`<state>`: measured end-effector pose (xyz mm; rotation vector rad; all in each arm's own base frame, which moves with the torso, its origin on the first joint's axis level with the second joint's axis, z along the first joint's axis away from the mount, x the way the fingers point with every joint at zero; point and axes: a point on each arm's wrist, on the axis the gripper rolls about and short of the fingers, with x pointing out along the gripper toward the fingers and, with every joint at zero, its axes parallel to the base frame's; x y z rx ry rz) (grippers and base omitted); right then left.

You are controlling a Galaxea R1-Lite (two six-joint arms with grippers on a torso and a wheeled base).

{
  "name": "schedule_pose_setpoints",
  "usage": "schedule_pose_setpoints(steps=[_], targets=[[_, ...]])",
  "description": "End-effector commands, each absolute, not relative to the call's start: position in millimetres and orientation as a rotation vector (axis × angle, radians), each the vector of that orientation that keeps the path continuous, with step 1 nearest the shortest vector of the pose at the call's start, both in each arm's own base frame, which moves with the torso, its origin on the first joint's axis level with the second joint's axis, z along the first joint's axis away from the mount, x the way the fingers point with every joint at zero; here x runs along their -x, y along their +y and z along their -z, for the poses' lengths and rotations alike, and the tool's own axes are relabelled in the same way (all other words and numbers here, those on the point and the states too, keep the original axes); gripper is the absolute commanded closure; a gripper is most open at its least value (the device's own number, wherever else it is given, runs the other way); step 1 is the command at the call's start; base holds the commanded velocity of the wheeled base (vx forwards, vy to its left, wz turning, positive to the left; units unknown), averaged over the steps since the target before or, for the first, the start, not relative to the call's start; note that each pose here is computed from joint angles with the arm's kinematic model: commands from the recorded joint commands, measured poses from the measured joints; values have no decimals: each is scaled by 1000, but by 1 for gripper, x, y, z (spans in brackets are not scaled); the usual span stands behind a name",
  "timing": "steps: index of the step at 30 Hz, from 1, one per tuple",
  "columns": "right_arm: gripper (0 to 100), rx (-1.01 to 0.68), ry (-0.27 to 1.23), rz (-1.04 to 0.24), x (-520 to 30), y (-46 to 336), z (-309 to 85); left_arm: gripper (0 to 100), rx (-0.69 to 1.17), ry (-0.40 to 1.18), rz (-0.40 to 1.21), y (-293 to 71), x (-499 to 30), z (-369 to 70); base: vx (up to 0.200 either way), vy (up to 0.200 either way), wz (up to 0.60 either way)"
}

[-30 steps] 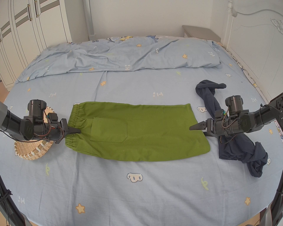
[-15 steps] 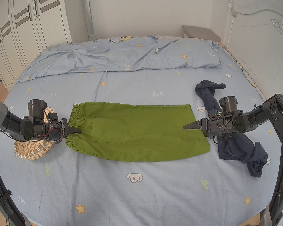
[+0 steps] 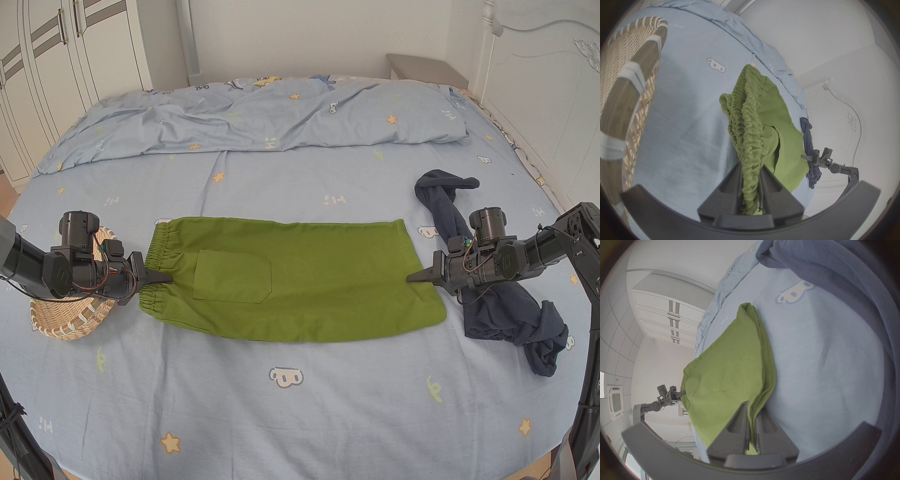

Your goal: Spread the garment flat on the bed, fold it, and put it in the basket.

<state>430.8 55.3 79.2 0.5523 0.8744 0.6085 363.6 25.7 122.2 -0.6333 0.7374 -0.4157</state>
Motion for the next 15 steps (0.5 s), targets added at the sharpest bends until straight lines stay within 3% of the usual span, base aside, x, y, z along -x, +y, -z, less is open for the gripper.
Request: schedule_pose_setpoints(steps=[1,3,6,15], targets=[[100,-554,879,-602,-430,54,-81,100,638,739,408,27,-364,-123,0,0,0],[100,-555,885,-602,-427,54,-88,100,638,739,408,27,-364,-123,0,0,0],[100,-559,896,-598,-402,52,-136,100,642,751,403,27,-360,-132,0,0,0],[100,-568,947,-583,-353,46,-187,100,666,840,392,22,-341,-163,0,0,0]])
